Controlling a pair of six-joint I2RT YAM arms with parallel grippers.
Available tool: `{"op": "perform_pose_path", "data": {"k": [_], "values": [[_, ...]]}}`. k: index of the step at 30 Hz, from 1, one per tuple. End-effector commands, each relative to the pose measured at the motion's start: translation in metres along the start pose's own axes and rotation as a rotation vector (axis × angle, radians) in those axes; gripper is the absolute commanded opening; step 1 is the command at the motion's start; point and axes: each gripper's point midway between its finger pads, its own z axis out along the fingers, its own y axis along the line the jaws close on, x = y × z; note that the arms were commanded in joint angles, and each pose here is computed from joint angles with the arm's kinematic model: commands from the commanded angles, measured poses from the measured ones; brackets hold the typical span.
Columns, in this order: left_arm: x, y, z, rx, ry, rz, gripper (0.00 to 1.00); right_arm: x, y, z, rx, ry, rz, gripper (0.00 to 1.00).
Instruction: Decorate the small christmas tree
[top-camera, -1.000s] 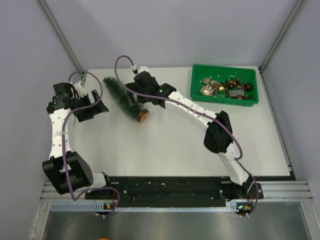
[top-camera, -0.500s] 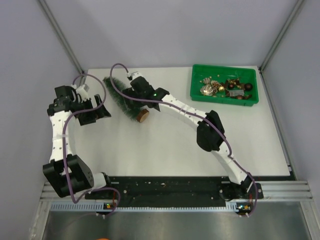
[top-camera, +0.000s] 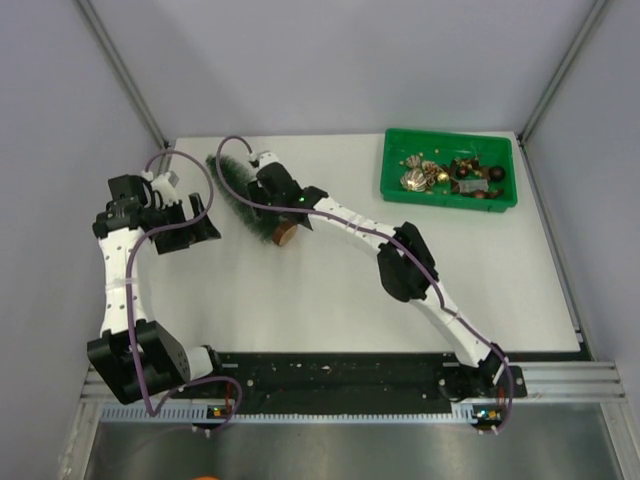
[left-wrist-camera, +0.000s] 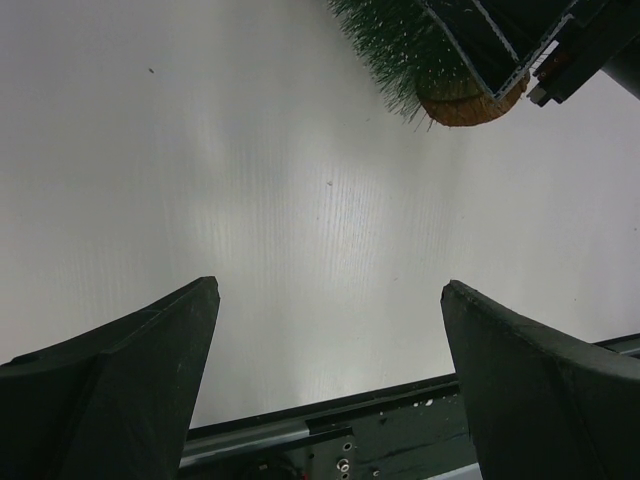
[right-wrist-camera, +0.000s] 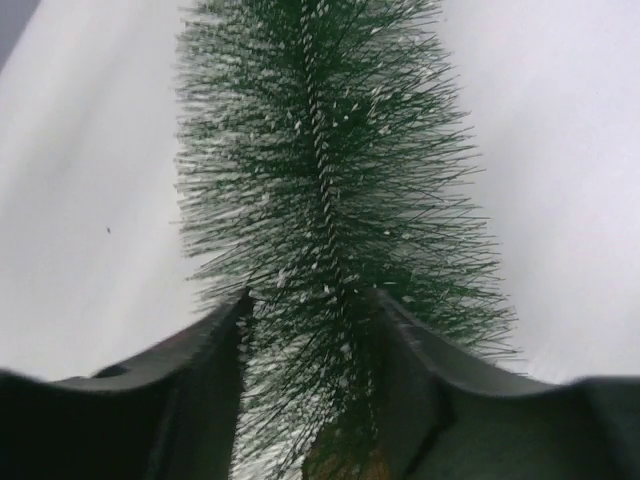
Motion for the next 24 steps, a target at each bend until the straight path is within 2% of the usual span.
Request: {"op": "perform_pose_path", "data": {"k": [1, 2, 4, 8, 12, 19, 20, 22, 24], "values": [[0.004, 0.002, -0.006, -0.021, -0.019, 0.025, 0.99, -0.009, 0.01, -0.013, 0.004, -0.038, -0.005, 0.38], [0.003, 0.004, -0.007, -0.029, -0.024, 0.029, 0.99, -0.006, 0.008, -0.017, 0.016, -0.035, -0.015, 0.31], [0.004, 0.006, -0.007, -0.04, -0.026, 0.036, 0.99, 0.008, -0.002, -0.026, 0.051, -0.013, -0.025, 0.24], [0.007, 0.005, -0.01, -0.042, -0.03, 0.053, 0.99, 0.009, -0.007, -0.067, 0.048, -0.049, -0.016, 0.22], [0.009, 0.004, -0.015, -0.048, -0.043, 0.077, 0.99, 0.037, -0.024, -0.104, 0.09, -0.029, -0.006, 0.16], [0.017, 0.005, -0.02, -0.06, -0.042, 0.099, 0.99, 0.082, -0.044, -0.167, 0.13, 0.028, 0.036, 0.18], [0.018, 0.004, -0.02, -0.058, -0.04, 0.097, 0.99, 0.086, -0.043, -0.174, 0.135, 0.034, 0.035, 0.2], [0.02, 0.004, -0.02, -0.055, -0.036, 0.097, 0.99, 0.092, -0.041, -0.182, 0.144, 0.055, 0.025, 0.31], [0.019, 0.003, -0.022, -0.06, -0.04, 0.091, 0.99, 0.089, -0.038, -0.188, 0.154, 0.063, 0.009, 0.53]]}}
